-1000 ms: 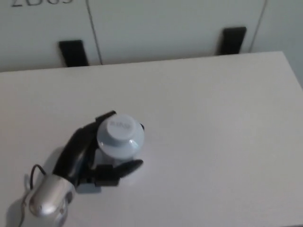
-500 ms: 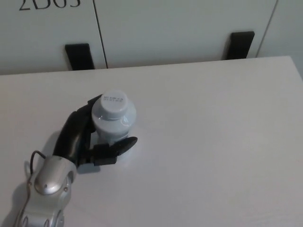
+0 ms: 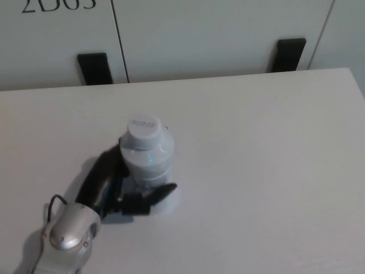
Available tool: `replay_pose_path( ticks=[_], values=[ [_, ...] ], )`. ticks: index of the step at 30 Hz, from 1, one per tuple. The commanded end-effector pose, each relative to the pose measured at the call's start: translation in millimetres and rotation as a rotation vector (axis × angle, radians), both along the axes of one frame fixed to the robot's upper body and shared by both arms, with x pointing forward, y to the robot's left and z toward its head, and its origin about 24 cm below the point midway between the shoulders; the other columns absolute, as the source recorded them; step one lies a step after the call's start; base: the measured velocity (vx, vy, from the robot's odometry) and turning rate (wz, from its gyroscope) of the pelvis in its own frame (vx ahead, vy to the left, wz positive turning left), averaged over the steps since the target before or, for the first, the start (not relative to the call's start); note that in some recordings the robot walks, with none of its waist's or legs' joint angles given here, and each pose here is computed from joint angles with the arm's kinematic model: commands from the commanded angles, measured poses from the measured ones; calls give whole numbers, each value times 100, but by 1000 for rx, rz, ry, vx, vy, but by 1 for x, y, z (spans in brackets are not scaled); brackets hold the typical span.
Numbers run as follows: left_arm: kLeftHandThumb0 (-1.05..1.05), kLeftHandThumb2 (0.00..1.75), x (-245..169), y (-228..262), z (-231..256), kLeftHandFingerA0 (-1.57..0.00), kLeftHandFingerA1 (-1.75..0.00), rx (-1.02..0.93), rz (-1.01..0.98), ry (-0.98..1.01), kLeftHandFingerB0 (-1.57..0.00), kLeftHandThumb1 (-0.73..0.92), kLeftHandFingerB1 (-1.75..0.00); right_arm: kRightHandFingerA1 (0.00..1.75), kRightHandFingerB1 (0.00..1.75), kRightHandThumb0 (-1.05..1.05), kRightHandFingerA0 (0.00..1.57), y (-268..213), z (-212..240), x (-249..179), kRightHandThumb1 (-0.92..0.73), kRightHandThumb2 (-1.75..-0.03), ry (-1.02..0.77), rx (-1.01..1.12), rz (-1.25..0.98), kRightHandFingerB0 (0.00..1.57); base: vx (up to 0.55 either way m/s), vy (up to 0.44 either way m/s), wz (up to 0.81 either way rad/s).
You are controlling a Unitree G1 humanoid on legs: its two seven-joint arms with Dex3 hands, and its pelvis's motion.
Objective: The robot picks up a bottle from a person using its left hand and walk towards the table in frontand put the bottle on the table.
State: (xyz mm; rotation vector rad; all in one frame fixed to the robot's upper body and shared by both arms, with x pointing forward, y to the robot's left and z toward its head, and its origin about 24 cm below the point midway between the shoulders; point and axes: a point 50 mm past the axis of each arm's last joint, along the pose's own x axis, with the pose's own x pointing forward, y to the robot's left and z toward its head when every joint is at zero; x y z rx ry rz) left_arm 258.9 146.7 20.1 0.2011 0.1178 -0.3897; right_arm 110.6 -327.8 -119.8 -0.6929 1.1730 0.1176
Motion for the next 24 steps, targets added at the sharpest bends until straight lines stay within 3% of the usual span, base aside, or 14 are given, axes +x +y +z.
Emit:
replay_pose_path(
  ticks=[1, 13, 18, 20, 24],
  values=[
    [-84, 82, -9, 6, -12, 0, 0, 63, -155, 96, 0, 48, -1, 46, 40, -30, 68, -2, 1, -1, -69, -60, 15, -3, -5, 55, 0, 0, 0],
    [-83, 77, -13, 23, -7, 0, 0, 132, -228, 132, 0, 44, 0, 46, 40, -29, 67, -3, 2, 1, -71, -61, 11, -3, -13, 55, 0, 0, 0],
    [-86, 80, -26, 76, 2, 0, 0, 212, -155, 135, 0, 45, 0, 45, 39, -30, 69, -6, 2, -3, -70, -60, 31, -11, -1, 56, 0, 0, 0],
    [-86, 80, -26, 75, 2, 0, 0, 211, -158, 136, 0, 45, 0, 45, 39, -30, 69, -7, 2, -4, -70, -60, 32, -12, -2, 56, 0, 0, 0],
    [-83, 79, -55, 120, 18, 0, 0, 92, -75, 121, 0, 46, 0, 46, 39, -32, 69, -8, 1, -10, -69, -60, 50, -21, 16, 55, 0, 0, 0]
  ],
)
